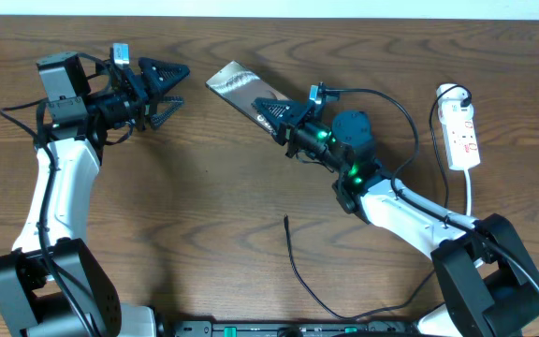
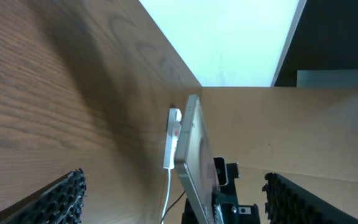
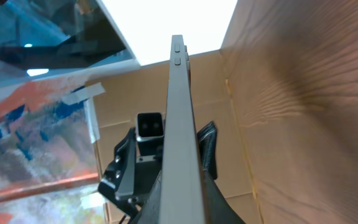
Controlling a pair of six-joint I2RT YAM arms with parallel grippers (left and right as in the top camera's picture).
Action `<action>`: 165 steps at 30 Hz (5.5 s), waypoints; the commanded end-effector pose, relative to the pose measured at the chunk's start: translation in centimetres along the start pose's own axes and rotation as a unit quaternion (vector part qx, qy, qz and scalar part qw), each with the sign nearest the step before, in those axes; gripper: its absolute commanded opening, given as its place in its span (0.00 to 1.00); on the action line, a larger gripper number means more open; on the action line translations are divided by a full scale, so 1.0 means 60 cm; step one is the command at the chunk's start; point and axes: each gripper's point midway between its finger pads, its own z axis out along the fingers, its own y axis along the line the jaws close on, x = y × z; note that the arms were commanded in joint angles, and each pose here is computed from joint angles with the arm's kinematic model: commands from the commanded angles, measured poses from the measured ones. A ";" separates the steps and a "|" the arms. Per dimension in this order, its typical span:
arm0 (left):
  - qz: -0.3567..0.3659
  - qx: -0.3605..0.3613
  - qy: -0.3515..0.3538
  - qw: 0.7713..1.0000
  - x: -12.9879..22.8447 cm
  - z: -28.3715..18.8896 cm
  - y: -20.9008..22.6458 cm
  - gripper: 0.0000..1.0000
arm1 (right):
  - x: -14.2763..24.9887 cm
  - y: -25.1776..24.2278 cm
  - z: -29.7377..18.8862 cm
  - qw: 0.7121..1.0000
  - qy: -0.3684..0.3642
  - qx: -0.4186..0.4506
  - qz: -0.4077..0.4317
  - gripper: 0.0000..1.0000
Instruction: Plug charger to phone and switch on socket
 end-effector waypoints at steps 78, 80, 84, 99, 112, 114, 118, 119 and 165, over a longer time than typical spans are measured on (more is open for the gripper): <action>0.050 0.051 -0.006 0.997 0.043 0.109 -0.119 0.08 | 0.077 0.067 0.027 0.988 -0.097 -0.111 0.042 0.01; 0.050 0.051 -0.006 0.997 0.043 0.109 -0.119 0.07 | 0.077 0.067 0.027 0.988 -0.097 -0.111 0.042 0.01; 0.050 0.051 -0.006 0.997 0.043 0.109 -0.119 0.07 | 0.077 0.067 0.027 0.988 -0.097 -0.110 0.042 0.10; 0.060 0.046 -0.034 0.997 0.008 0.080 -0.107 0.07 | 0.077 0.067 0.027 0.988 -0.097 -0.110 0.042 0.99; 0.144 0.093 -0.040 0.984 -0.051 -0.059 -0.095 0.07 | 0.069 0.046 0.030 0.991 -0.101 -0.073 -0.047 0.99; 0.159 0.104 -0.036 0.981 -0.052 -0.075 -0.099 0.07 | 0.068 0.046 0.030 0.989 -0.099 -0.068 -0.088 0.99; 0.213 0.132 -0.011 0.968 -0.038 -0.098 -0.116 0.07 | 0.067 0.046 0.029 0.975 -0.076 -0.057 -0.201 0.99; 0.229 0.139 -0.003 0.963 -0.032 -0.100 -0.121 0.08 | 0.065 0.046 0.028 0.972 -0.067 -0.056 -0.218 0.99; 0.429 0.165 0.008 0.888 -0.003 -0.103 -0.120 0.07 | 0.113 -0.251 -0.171 0.761 0.202 0.530 -0.315 0.99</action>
